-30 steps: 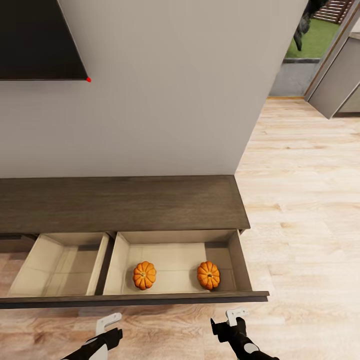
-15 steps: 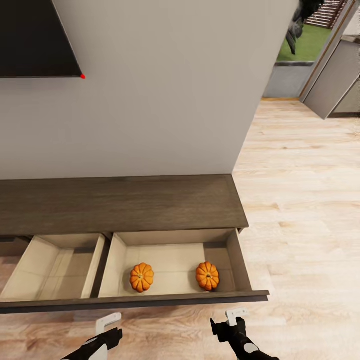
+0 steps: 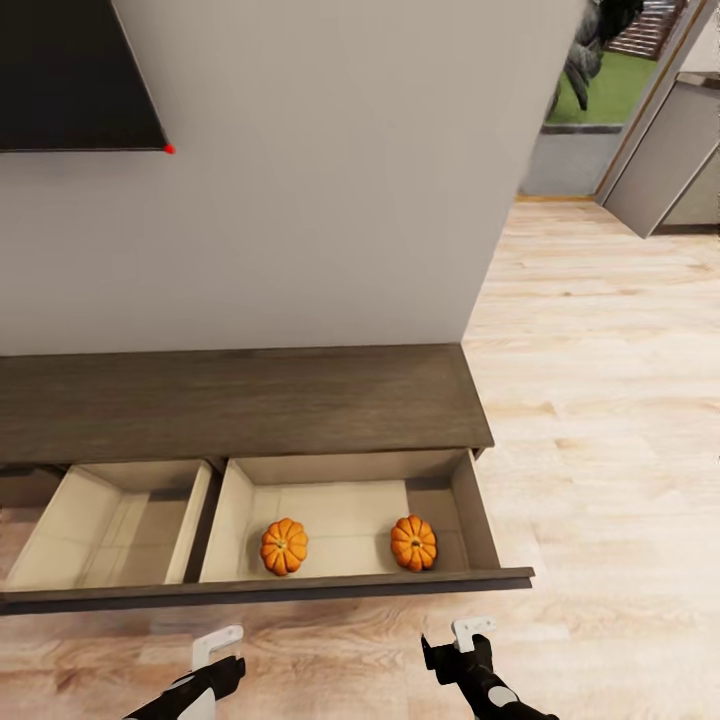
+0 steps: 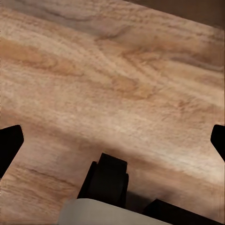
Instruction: Place each of the two pumpkins and all three candles from the living room inside a cabinet in the living room (use any cabinet), then make sure every cabinet is closed, and position the cauldron so it is next to a table in the living room.
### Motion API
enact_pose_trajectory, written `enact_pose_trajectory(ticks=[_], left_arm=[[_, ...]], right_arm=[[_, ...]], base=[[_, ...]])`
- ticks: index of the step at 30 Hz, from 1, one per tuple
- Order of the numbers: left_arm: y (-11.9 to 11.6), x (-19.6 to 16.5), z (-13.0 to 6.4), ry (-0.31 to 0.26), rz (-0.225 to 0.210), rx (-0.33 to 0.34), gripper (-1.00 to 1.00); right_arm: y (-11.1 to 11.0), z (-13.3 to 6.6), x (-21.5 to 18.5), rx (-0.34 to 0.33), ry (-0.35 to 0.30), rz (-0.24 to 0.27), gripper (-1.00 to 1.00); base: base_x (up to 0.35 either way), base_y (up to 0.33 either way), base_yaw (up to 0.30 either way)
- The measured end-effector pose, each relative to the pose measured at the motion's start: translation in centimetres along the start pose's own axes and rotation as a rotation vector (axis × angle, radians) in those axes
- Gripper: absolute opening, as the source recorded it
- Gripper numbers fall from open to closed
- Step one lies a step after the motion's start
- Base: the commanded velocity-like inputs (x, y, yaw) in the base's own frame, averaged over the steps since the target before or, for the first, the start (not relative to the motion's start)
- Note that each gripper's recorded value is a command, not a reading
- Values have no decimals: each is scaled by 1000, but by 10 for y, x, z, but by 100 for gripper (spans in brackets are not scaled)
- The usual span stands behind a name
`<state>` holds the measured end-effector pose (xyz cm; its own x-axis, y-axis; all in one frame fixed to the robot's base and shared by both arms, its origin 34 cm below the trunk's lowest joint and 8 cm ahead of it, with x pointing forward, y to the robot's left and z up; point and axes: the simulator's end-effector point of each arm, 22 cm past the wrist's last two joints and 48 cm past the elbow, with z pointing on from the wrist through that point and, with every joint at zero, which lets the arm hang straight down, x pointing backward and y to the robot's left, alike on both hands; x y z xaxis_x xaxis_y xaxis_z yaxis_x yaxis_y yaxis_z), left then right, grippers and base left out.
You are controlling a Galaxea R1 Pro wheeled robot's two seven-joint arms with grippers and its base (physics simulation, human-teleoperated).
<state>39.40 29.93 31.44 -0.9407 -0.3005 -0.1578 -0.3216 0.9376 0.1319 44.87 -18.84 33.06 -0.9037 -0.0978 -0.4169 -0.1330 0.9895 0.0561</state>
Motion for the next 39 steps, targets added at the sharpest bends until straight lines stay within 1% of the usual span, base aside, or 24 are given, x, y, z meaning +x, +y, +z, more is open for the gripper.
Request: enact_pose_trajectory(ticks=[5,12,15,17,20,21,24,26,33,34,35,36,38,39], left_arm=[[0,0,0,0,0,0,100],[-1,-2,0,-4,-2,1,100],[-3,-10,0,-35,-8,6,100],[-4,-13,-1,-45,-9,8,100],[-6,-15,-1,-53,-10,11,100],[-8,-19,-1,-64,-12,15,100],[-15,-31,-2,-94,-17,29,100],[-16,-34,-3,-99,-19,31,100],[-36,-60,-7,-154,-19,70,100],[-40,-64,-8,-165,-5,78,100],[-46,-69,-10,-180,27,88,100],[-49,-74,-11,-198,71,88,100],[-52,-81,-14,-224,126,60,100],[-52,-84,-15,-234,146,41,100]], right_arm=[[1,0,0,-1,0,-1,100],[5,0,-2,-8,-4,-4,100],[9,1,-4,-13,-12,-5,100],[24,1,-9,-32,-22,1,100],[31,1,-14,-41,-34,5,100],[34,1,-17,-45,-47,6,100],[37,1,-22,-48,-69,4,100],[37,1,-23,-49,-72,4,100],[42,1,-26,-54,-79,7,100],[42,1,-26,-54,-80,7,100],[41,1,-27,-53,-80,8,100],[40,2,-28,-51,-82,9,100],[39,2,-28,-49,-82,9,100],[40,2,-28,-49,-82,9,100]], base=[[-231,0,0],[-28,0,0],[-1,0,0],[0,0,0],[0,0,0],[0,0,0],[0,0,0],[0,0,0],[0,0,0],[0,0,0],[0,0,0],[0,0,0],[0,0,0],[0,0,0]])
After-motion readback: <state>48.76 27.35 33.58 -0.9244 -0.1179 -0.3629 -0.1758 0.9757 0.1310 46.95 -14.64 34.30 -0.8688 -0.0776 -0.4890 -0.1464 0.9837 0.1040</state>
